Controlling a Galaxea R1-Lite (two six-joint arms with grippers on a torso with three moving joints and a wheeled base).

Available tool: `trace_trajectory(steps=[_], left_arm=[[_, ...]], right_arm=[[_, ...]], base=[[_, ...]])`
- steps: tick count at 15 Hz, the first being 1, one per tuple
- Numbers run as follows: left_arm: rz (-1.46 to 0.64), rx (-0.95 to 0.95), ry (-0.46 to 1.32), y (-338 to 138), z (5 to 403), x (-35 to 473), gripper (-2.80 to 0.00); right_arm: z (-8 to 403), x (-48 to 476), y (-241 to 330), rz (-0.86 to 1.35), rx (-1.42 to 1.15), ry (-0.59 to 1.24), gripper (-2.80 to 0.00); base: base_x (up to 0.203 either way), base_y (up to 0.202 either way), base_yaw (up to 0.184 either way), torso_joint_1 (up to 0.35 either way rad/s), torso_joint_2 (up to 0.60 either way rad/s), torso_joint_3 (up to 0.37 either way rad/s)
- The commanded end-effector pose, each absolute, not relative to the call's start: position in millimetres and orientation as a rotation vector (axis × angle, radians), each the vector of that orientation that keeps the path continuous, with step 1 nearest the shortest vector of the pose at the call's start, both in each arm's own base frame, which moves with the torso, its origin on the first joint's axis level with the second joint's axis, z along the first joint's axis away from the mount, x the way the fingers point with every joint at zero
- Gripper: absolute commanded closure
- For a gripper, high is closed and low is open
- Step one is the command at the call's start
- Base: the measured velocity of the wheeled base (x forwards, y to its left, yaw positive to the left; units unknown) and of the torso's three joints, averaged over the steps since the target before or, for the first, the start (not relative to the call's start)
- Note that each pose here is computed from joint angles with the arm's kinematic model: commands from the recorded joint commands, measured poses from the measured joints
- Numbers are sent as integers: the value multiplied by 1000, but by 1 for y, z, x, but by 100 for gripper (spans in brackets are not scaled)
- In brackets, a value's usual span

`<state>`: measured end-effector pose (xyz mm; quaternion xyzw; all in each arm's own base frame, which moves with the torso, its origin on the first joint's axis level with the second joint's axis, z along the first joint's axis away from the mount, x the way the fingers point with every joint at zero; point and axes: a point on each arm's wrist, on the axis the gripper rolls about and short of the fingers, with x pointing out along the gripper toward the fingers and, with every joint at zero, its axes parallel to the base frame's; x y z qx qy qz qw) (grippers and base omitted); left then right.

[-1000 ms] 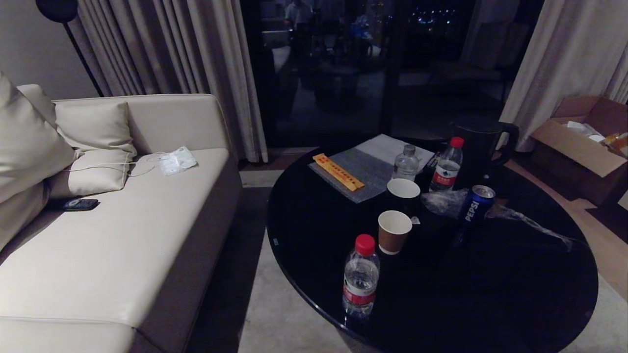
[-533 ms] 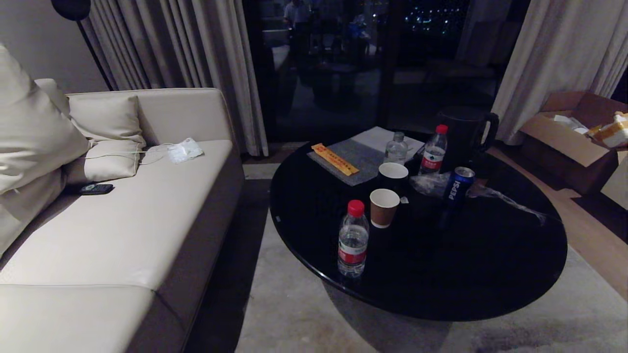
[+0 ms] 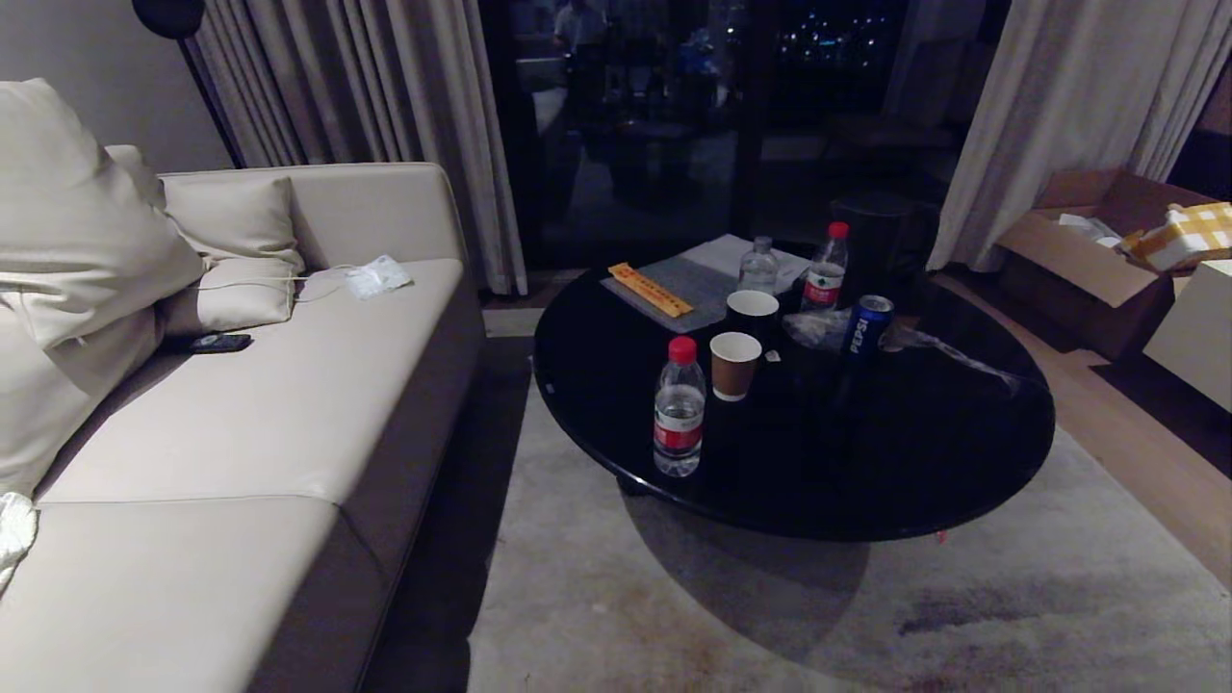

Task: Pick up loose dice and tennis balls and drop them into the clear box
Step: Put the ball in the box

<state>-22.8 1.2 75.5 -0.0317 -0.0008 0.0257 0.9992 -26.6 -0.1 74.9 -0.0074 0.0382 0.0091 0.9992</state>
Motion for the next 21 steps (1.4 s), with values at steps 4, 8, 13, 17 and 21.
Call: trace_trajectory(steps=[4,8,13,17,21], left_arm=[[52,-64,1,1,75,-23,0],[52,-66,1,1,75,-23,0],[52,-66,1,1,75,-23,0],[52,-66,1,1,75,-23,0],[52,-64,1,1,75,-23,0]], right_arm=[[75,-27,0,19,-15,78,0],[75,-27,0,19,-17,78,0],[75,-27,0,19,-14,78,0],[75,-27,0,19,-15,78,0],[75,-27,0,17,-16,78,0]], base=[[-183,0,-2,1,1,1],[-182,0,0,2,2,3],[-185,0,-1,3,2,4],[-186,0,0,4,1,1],[-181,0,-1,2,-1,3]])
